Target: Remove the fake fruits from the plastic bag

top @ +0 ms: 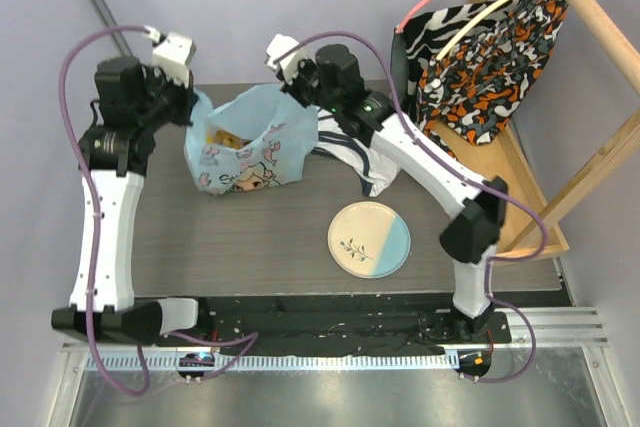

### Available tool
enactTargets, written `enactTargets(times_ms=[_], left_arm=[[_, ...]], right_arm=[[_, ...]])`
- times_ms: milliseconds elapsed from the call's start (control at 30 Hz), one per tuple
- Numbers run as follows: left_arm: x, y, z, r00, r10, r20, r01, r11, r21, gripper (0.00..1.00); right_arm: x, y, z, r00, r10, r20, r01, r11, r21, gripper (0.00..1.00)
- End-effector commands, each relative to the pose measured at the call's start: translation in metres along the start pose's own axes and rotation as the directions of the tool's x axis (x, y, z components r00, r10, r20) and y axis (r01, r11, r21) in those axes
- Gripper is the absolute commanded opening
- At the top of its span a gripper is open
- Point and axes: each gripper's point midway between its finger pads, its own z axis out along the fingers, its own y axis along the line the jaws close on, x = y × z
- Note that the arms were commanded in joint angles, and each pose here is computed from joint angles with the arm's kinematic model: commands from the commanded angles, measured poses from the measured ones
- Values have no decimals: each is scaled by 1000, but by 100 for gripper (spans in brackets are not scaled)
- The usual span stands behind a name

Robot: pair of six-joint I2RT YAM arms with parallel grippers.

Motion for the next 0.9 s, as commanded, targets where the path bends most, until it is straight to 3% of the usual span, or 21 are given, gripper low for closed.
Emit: enactTargets(times_ms=[0, 67, 167, 233, 267, 300, 367, 400, 433, 533, 600, 667, 733, 867], left_arm=[[63, -25, -53, 987, 5, -162, 0, 1000, 30, 0], [104, -38, -76, 961, 48, -273, -28, 997, 78, 0], [134, -43, -103, 943, 74, -325, -58, 997, 58, 0], [146, -48, -111, 942, 83, -325, -66, 996, 63, 0], [143, -50, -120, 953, 85, -292, -73, 996, 54, 0], [141, -53, -122, 957, 69, -280, -56, 997, 53, 0], [139, -54, -125, 961, 51, -272, -40, 998, 45, 0], [137, -55, -125, 962, 38, -269, -27, 999, 45, 0], [137, -56, -125, 964, 19, -266, -8, 999, 42, 0], [134, -62, -122, 967, -35, -254, 50, 997, 51, 0], [132, -63, -119, 967, -70, -245, 83, 996, 44, 0], [129, -66, -115, 961, -126, -244, 141, 989, 44, 0], [127, -69, -112, 956, -169, -239, 184, 982, 41, 0], [120, -69, -111, 946, -247, -210, 256, 967, 18, 0]], right_arm=[[-28, -11, -73, 994, -75, 79, 75, 997, 11, 1], [30, 22, -84, 998, -21, -65, 16, 997, -72, 1], [84, 49, -125, 969, 46, -243, -76, 990, -116, 1], [100, 63, -155, 953, 40, -301, -92, 983, -160, 20], [105, 67, -167, 941, 47, -336, -108, 980, -166, 51], [100, 64, -174, 940, 57, -337, -116, 981, -158, 63], [69, 48, -184, 956, 76, -284, -116, 985, -128, 78], [58, 46, -188, 957, 83, -276, -125, 982, -139, 79], [18, 33, -192, 977, 94, -190, -120, 984, -128, 80], [-47, 36, -190, 994, 96, -53, -104, 978, -182, 80], [-63, 56, -177, 998, 60, -16, -62, 973, -224, 78], [-79, 82, -168, 999, 8, 33, 1, 961, -276, 66], [-60, 112, -146, 1000, -22, 7, 23, 939, -343, 50], [-24, 143, -102, 1000, -6, -26, -4, 935, -354, 28]])
